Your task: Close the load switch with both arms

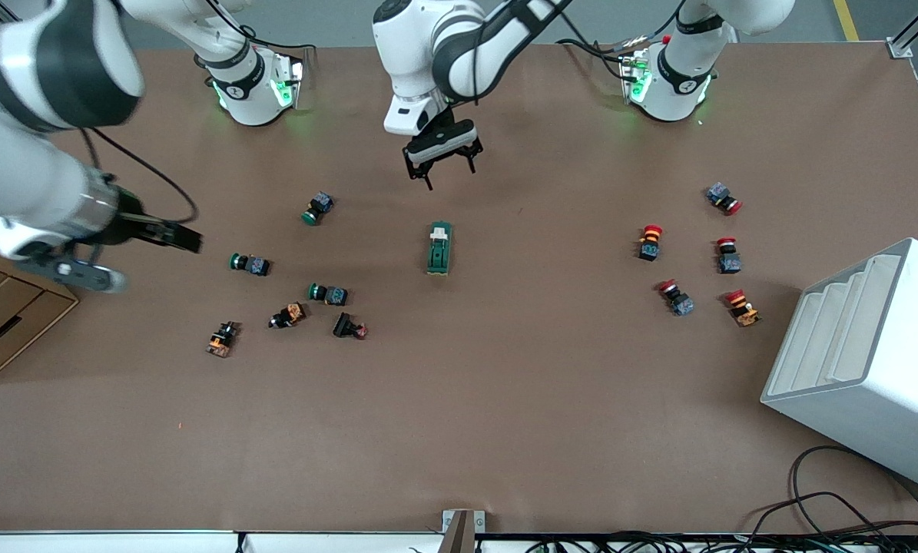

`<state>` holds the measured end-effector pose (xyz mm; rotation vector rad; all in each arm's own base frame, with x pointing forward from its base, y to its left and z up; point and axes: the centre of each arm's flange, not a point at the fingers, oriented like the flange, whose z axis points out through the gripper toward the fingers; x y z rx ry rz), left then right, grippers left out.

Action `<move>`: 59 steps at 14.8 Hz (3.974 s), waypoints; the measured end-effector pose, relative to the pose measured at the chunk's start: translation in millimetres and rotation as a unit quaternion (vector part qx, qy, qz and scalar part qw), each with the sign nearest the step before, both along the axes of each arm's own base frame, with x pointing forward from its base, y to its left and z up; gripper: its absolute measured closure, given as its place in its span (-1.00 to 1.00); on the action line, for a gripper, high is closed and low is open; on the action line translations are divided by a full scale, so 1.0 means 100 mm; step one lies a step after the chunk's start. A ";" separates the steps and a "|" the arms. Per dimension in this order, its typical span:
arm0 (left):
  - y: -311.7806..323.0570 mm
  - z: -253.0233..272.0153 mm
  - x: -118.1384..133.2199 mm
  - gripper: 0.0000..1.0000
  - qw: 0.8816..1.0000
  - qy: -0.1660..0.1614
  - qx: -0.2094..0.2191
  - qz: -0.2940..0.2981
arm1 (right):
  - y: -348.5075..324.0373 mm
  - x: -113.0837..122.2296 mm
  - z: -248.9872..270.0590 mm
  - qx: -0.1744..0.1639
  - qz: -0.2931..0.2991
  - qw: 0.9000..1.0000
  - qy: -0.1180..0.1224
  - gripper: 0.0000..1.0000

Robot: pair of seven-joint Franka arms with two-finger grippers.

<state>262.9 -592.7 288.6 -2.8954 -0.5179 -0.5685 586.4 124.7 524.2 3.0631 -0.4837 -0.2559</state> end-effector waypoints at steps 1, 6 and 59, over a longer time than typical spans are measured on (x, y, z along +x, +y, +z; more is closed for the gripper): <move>-0.05 -0.17 -0.08 -1.00 1.000 -0.017 -0.001 -0.001 | 0.18 0.00 -0.06 -0.004 -0.015 1.000 -0.002 -1.00; -0.14 -1.09 -0.38 -1.00 0.993 -0.120 -0.013 -0.020 | 0.92 0.03 -0.44 -0.018 -0.083 0.996 -0.017 -1.00; 0.34 -2.24 -0.55 -0.98 0.910 -0.367 0.029 -0.192 | 3.76 -1.57 -3.09 -0.013 -0.335 0.940 -0.058 -1.00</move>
